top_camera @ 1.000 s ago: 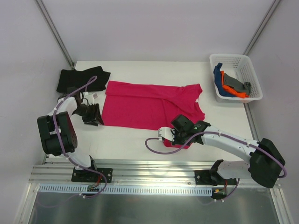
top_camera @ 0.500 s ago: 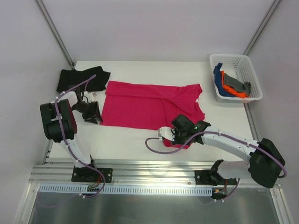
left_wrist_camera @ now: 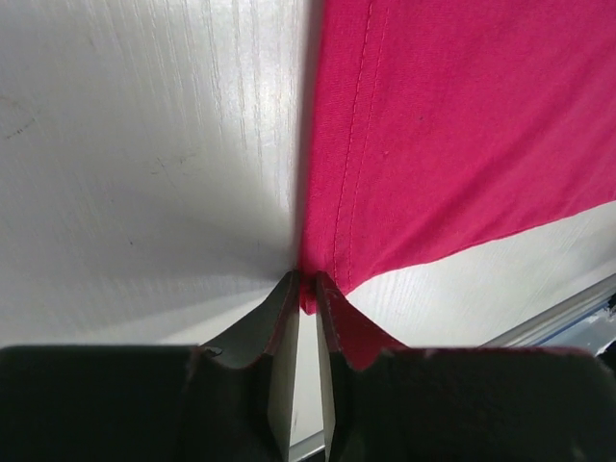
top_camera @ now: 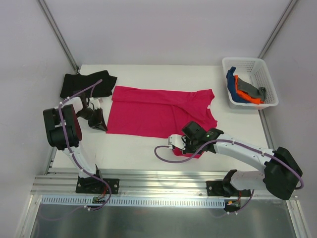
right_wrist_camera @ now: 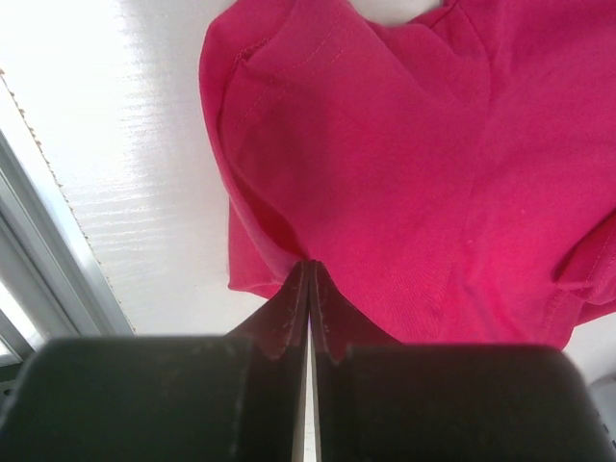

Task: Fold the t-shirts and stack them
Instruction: Fold the tshirt

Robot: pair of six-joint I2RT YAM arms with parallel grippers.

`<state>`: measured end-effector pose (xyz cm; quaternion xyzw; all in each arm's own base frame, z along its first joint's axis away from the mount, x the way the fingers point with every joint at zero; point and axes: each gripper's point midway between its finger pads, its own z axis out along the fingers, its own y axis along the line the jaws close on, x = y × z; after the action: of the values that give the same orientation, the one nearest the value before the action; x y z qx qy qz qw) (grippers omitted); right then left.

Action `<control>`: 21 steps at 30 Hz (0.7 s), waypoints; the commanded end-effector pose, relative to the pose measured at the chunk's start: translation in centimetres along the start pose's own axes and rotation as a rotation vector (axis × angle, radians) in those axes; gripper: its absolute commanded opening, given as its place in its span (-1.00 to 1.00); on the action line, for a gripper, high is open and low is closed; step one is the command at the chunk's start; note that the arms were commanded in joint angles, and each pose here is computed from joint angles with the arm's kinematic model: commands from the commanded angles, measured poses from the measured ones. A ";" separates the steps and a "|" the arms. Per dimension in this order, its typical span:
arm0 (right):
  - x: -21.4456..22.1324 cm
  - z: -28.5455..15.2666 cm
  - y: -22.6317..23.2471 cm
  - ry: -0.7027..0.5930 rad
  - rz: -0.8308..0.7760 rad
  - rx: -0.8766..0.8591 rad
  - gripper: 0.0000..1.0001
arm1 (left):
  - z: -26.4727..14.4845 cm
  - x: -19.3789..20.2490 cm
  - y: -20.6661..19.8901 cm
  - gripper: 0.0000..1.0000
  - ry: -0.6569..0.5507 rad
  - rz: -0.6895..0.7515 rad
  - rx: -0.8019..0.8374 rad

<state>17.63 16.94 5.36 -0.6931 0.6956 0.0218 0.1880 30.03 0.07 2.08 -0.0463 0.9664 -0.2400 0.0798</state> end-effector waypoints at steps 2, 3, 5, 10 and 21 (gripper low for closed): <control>-0.2 -0.4 -0.2 -0.027 -0.011 0.016 -0.99 | -1.0 0.8 -0.7 -0.69 -0.006 -0.004 0.025; -0.1 -0.4 -0.2 -0.025 -0.011 0.017 -0.99 | -1.1 0.8 -0.8 -0.65 -0.008 -0.003 0.028; 0.0 -0.4 -0.2 -0.027 -0.008 0.017 -0.99 | -1.1 1.0 -0.9 -0.63 -0.002 -0.005 0.031; 0.0 -0.4 -0.2 -0.030 -0.009 0.022 -0.99 | -1.0 1.2 -1.1 -0.62 0.005 -0.019 0.040; 0.2 -0.5 -0.2 -0.035 -0.006 0.027 -0.99 | -2.3 2.2 -2.2 -0.41 -0.023 -0.018 0.046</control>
<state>17.55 16.53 5.29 -0.6904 0.6969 0.0212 0.1928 28.34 -0.65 3.03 -0.0496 0.9645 -0.2474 0.0783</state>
